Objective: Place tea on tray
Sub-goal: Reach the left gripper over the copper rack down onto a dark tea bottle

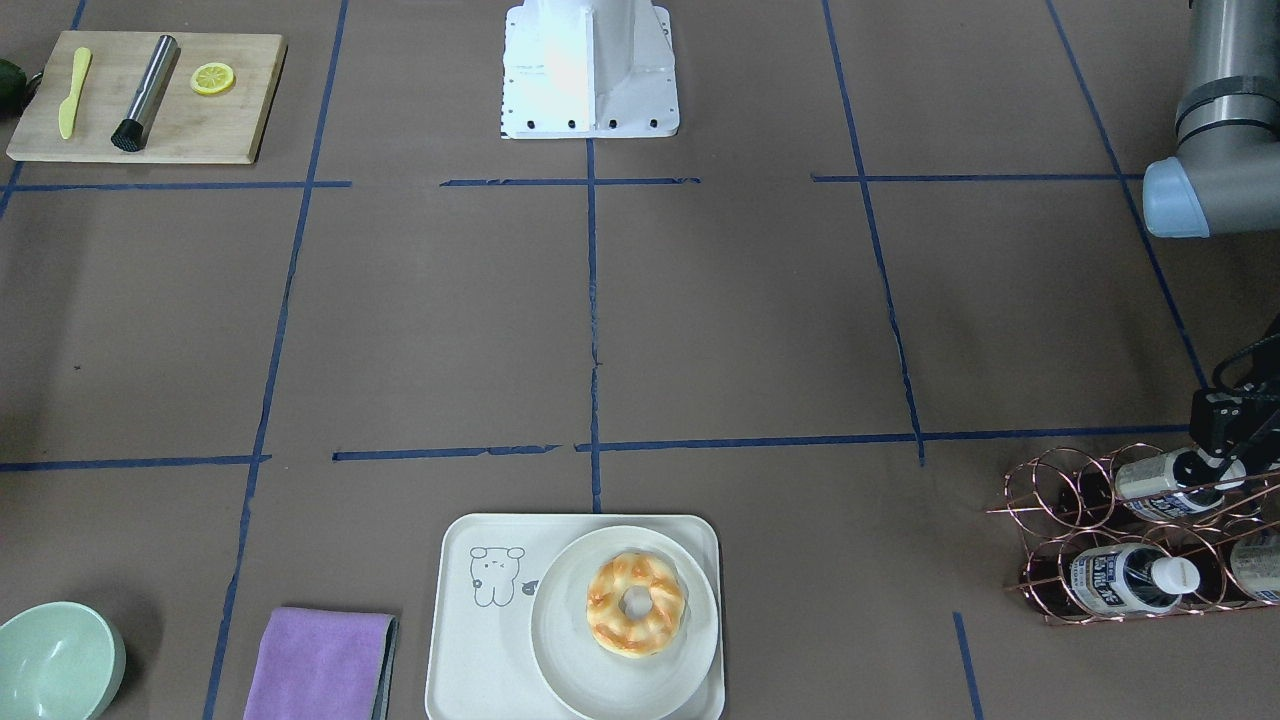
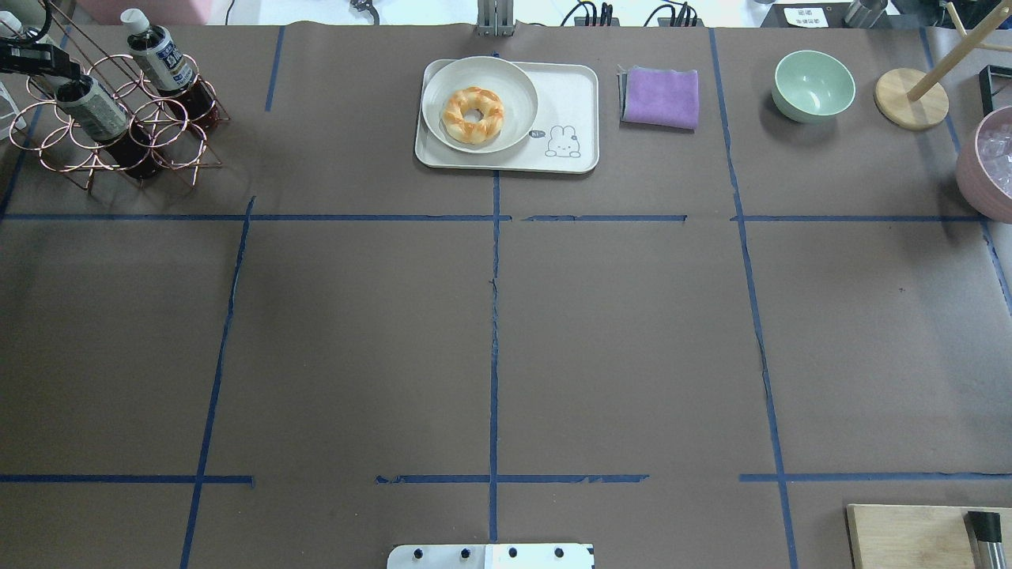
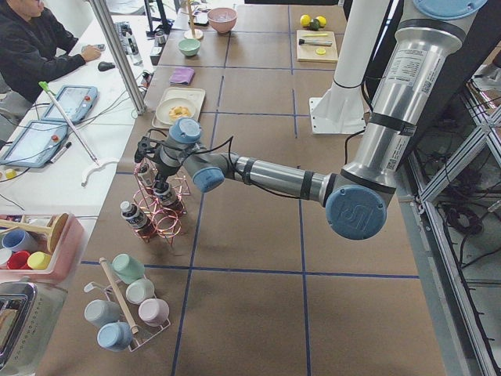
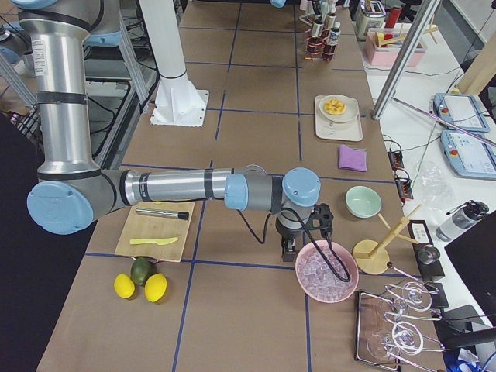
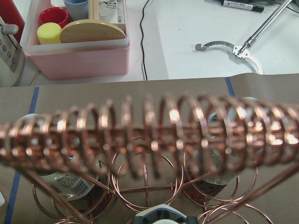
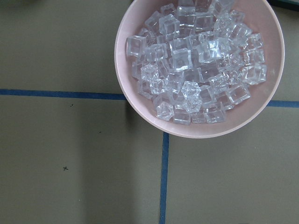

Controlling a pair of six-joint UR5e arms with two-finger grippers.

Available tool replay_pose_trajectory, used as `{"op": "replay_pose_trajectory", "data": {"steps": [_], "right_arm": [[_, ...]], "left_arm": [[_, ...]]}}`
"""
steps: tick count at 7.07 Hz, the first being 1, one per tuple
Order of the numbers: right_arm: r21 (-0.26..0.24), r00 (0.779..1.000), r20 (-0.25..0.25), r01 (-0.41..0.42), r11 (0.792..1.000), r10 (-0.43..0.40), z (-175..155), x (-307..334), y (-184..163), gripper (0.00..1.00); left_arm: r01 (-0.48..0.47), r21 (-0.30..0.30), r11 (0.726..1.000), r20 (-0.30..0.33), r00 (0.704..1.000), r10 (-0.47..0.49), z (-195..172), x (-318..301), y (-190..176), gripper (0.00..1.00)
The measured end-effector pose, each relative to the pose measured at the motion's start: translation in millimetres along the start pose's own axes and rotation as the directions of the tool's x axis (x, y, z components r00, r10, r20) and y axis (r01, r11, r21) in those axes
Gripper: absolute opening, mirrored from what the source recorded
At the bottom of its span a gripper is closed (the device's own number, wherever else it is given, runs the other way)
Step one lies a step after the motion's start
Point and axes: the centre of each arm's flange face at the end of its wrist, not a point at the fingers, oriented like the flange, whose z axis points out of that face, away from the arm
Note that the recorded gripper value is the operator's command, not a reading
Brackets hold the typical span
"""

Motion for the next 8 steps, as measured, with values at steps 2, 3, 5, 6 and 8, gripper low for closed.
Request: {"op": "replay_pose_trajectory", "data": {"steps": [2, 3, 5, 6, 8], "right_arm": [[0.000, 1.000, 0.000, 0.001, 1.000, -0.001, 0.1, 0.4, 0.1, 1.00], [0.000, 1.000, 0.000, 0.001, 1.000, -0.001, -0.1, 0.6, 0.1, 1.00], [0.000, 1.000, 0.000, 0.002, 1.000, -0.002, 0.1, 1.2, 0.2, 1.00], [-0.001, 1.000, 0.000, 0.002, 1.000, -0.002, 0.3, 1.4, 0.2, 1.00], [-0.003, 1.000, -0.001, 0.000, 1.000, 0.000, 1.3, 2.4, 1.0, 1.00]], "left_arm": [[0.004, -0.002, 1.000, -0.001, 1.000, -0.004, -4.2, 1.5, -2.6, 0.00], [0.011, -0.009, 1.000, -0.001, 1.000, -0.011, -8.7, 2.6, -5.0, 0.00], [0.034, -0.019, 0.999, -0.021, 0.999, -0.035, -30.3, -1.2, -16.0, 0.00], [0.042, -0.011, 0.999, -0.032, 0.999, -0.042, -45.9, -0.9, -23.6, 0.00], [0.049, 0.008, 0.999, -0.034, 0.998, -0.048, -73.0, 7.6, -33.9, 0.00]]}}
